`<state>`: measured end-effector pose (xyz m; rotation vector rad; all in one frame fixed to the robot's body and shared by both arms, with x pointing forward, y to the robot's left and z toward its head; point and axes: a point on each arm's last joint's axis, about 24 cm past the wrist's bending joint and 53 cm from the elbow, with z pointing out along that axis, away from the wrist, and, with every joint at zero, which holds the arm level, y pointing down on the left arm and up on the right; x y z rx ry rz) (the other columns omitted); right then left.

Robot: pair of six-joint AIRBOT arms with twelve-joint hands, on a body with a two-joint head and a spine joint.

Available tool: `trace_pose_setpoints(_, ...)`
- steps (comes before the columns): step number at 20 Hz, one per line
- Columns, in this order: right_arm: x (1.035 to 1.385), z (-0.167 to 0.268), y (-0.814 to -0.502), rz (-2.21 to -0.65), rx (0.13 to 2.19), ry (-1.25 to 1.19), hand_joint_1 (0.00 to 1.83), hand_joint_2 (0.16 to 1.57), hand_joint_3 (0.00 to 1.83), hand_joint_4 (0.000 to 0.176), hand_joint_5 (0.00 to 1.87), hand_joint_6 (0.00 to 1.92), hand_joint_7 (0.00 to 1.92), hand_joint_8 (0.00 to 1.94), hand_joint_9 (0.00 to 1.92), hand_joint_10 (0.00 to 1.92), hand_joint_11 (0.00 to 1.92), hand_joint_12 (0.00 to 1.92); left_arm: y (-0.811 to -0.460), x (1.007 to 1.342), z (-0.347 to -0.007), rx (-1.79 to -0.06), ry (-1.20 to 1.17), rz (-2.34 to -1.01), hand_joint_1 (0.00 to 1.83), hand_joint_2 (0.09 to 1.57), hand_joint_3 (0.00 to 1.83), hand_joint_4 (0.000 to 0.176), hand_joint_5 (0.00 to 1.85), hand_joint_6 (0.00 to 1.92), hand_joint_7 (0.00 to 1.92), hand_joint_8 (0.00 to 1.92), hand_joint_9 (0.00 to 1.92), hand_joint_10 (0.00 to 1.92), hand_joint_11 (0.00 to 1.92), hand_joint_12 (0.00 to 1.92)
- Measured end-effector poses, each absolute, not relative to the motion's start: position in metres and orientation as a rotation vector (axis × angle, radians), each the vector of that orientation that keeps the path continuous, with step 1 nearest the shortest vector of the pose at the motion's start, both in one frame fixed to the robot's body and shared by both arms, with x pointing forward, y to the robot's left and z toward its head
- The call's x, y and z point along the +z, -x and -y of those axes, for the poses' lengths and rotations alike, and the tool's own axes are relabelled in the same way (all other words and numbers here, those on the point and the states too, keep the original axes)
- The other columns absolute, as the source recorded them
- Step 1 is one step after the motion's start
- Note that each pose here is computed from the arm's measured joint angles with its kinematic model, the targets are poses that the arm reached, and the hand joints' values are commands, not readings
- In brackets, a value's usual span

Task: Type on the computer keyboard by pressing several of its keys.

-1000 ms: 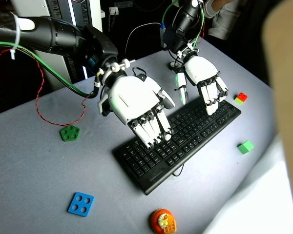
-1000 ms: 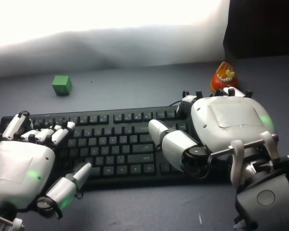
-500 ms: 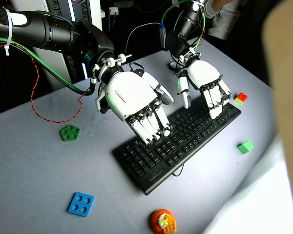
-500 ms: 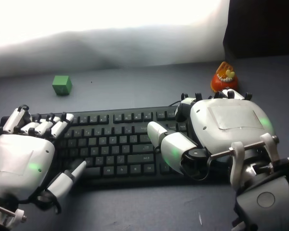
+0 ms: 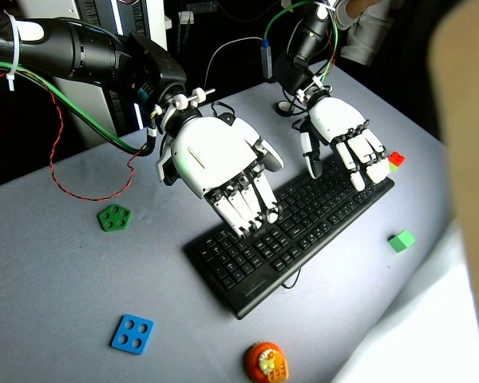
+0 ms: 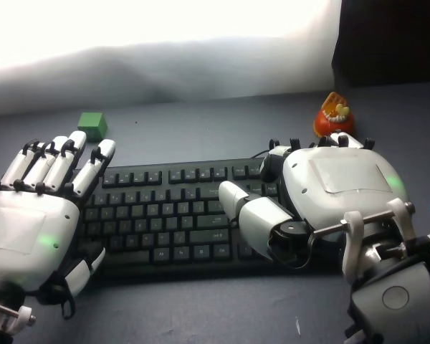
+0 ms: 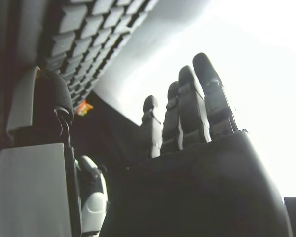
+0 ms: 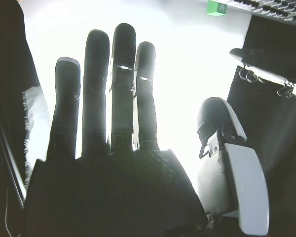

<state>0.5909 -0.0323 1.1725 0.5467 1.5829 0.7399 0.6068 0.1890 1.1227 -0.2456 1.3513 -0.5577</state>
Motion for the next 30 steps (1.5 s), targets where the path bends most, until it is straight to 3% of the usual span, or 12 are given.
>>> trace_pose_setpoints(1,1.173,0.032,-0.591,-1.583,0.740,-0.546,0.03,1.26,0.00,0.000,0.64,0.48,0.87,0.29,0.59,1.15,0.25,1.90,-0.608,1.123,-0.190,-0.553,0.252,-1.352,0.57,1.14,0.07,0.064,0.08,0.01,0.12,0.02,0.18,0.02,0.00,0.77)
trace_pose_setpoints(3,1.171,0.031,-0.589,-1.589,0.742,-0.543,0.04,1.25,0.00,0.000,0.65,0.47,0.87,0.29,0.59,1.17,0.25,1.92,-0.610,1.117,-0.193,-0.539,0.257,-1.382,0.24,1.26,0.05,0.049,0.15,0.03,0.20,0.02,0.28,0.06,0.00,0.99)
trace_pose_setpoints(6,1.169,0.031,-0.588,-1.596,0.742,-0.540,0.02,1.25,0.00,0.000,0.65,0.47,0.88,0.30,0.59,1.19,0.26,1.92,-0.613,1.125,-0.191,-0.552,0.252,-1.399,0.04,1.33,0.02,0.029,0.27,0.04,0.32,0.03,0.36,0.08,0.00,1.14)
trace_pose_setpoints(14,1.169,0.029,-0.586,-1.598,0.745,-0.534,0.00,1.26,0.00,0.000,0.69,0.48,0.90,0.35,0.64,1.19,0.29,1.87,-0.617,1.175,-0.209,-0.541,0.244,-1.354,0.00,1.29,0.00,0.009,0.42,0.04,0.52,0.04,0.51,0.10,0.00,1.29)
trace_pose_setpoints(15,1.168,0.030,-0.586,-1.603,0.741,-0.535,0.04,1.25,0.00,0.000,0.74,0.54,0.91,0.48,0.68,1.22,0.34,1.85,-0.616,1.177,-0.211,-0.537,0.238,-1.355,0.00,1.28,0.00,0.000,0.51,0.05,0.62,0.04,0.56,0.10,0.00,1.31)
trace_pose_setpoints(17,1.167,0.029,-0.584,-1.606,0.745,-0.532,0.02,1.26,0.00,0.000,0.77,0.98,0.84,1.17,0.67,1.54,0.40,1.92,-0.615,1.180,-0.218,-0.523,0.255,-1.361,0.00,1.31,0.00,0.000,0.75,0.16,0.86,0.19,0.71,0.35,0.05,1.44)
trace_pose_setpoints(19,1.167,0.028,-0.584,-1.609,0.745,-0.530,0.01,1.26,0.00,0.000,0.86,1.26,1.04,1.43,0.86,1.78,0.63,1.92,-0.614,1.181,-0.221,-0.517,0.269,-1.367,0.08,1.33,0.00,0.000,0.88,0.74,0.89,1.01,0.74,1.19,0.37,1.69)
trace_pose_setpoints(20,1.167,0.028,-0.584,-1.609,0.745,-0.531,0.00,1.28,0.01,0.000,0.92,1.38,1.13,1.48,0.99,1.86,0.77,1.92,-0.614,1.184,-0.223,-0.515,0.267,-1.366,0.02,1.36,0.00,0.000,0.91,1.03,0.97,1.23,0.81,1.48,0.49,1.84)
trace_pose_setpoints(24,1.166,0.028,-0.583,-1.611,0.746,-0.527,0.04,1.43,0.03,0.000,1.20,1.68,1.39,1.77,1.40,1.92,1.27,1.92,-0.613,1.198,-0.230,-0.510,0.267,-1.346,0.06,1.45,0.01,0.000,1.10,1.77,1.31,1.67,1.29,1.80,1.18,1.92)
trace_pose_setpoints(25,1.166,0.028,-0.582,-1.612,0.747,-0.526,0.23,1.45,0.02,0.133,1.25,1.76,1.40,1.87,1.44,1.92,1.37,1.92,-0.613,1.200,-0.231,-0.513,0.268,-1.344,0.14,1.46,0.01,0.000,1.10,1.89,1.28,1.78,1.27,1.88,1.21,1.92)
trace_pose_setpoints(26,1.166,0.027,-0.582,-1.611,0.750,-0.525,0.38,1.49,0.03,0.167,1.27,1.89,1.42,1.93,1.51,1.92,1.48,1.92,-0.613,1.201,-0.232,-0.516,0.272,-1.342,0.18,1.49,0.01,0.000,1.12,1.91,1.27,1.86,1.27,1.91,1.24,1.92)
trace_pose_setpoints(30,1.166,0.027,-0.581,-1.611,0.751,-0.524,0.47,1.52,0.04,0.176,1.27,1.92,1.40,1.94,1.49,1.92,1.50,1.92,-0.615,1.209,-0.237,-0.512,0.278,-1.331,0.26,1.54,0.01,0.000,1.12,1.92,1.23,1.92,1.25,1.92,1.22,1.92)
